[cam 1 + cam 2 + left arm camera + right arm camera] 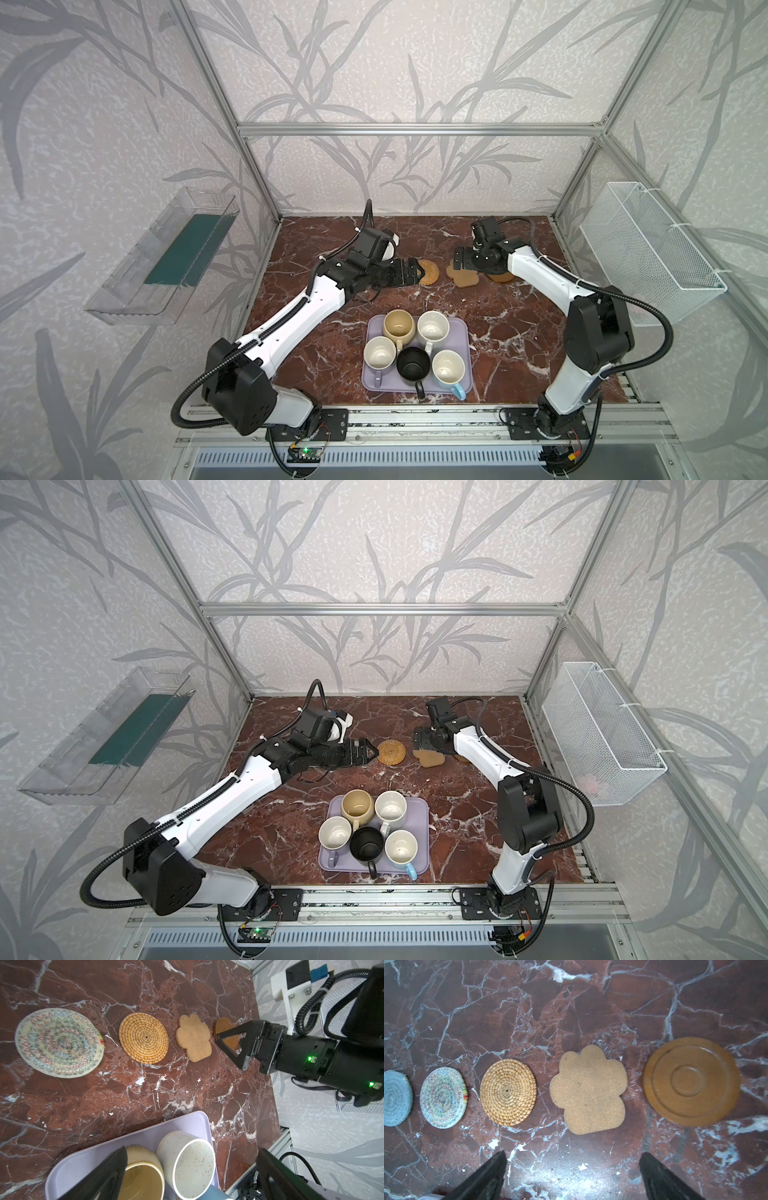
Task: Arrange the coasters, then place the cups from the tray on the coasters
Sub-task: 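Move right gripper farther out over the round wooden coaster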
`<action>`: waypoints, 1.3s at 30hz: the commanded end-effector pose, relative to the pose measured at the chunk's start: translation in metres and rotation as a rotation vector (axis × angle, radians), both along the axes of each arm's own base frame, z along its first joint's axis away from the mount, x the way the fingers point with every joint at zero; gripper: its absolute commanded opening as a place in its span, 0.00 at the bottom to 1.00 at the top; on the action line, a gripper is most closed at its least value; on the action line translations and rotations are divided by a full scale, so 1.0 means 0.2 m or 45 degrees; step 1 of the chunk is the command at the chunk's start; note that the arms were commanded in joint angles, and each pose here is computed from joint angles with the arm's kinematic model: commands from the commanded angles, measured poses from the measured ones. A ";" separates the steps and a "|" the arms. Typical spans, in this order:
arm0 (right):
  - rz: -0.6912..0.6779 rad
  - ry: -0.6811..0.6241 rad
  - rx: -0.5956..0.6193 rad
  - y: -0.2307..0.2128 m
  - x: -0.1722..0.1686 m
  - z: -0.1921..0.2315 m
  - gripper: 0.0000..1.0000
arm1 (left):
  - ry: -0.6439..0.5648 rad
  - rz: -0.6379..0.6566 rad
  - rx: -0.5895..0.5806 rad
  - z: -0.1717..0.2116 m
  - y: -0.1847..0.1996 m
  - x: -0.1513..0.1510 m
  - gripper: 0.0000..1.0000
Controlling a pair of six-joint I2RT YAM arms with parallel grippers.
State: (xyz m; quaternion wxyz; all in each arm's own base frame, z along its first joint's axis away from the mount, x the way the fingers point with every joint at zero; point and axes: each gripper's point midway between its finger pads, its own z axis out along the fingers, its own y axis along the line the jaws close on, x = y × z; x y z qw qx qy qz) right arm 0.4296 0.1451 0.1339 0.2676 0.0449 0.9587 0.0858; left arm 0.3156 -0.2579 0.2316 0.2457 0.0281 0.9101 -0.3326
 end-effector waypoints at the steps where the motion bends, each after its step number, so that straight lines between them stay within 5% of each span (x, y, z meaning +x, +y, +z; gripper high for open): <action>1: 0.009 -0.027 -0.055 -0.13 0.05 0.06 0.99 | -0.014 -0.060 -0.040 0.08 -0.08 0.01 0.99; 15: -0.088 0.240 -0.183 -0.64 0.16 -0.26 0.99 | 0.083 -0.067 0.079 -0.07 -0.14 0.06 0.99; 39: -0.122 0.459 -0.190 -0.80 0.20 -0.57 0.59 | 0.113 -0.120 -0.006 -0.11 -0.29 0.16 0.99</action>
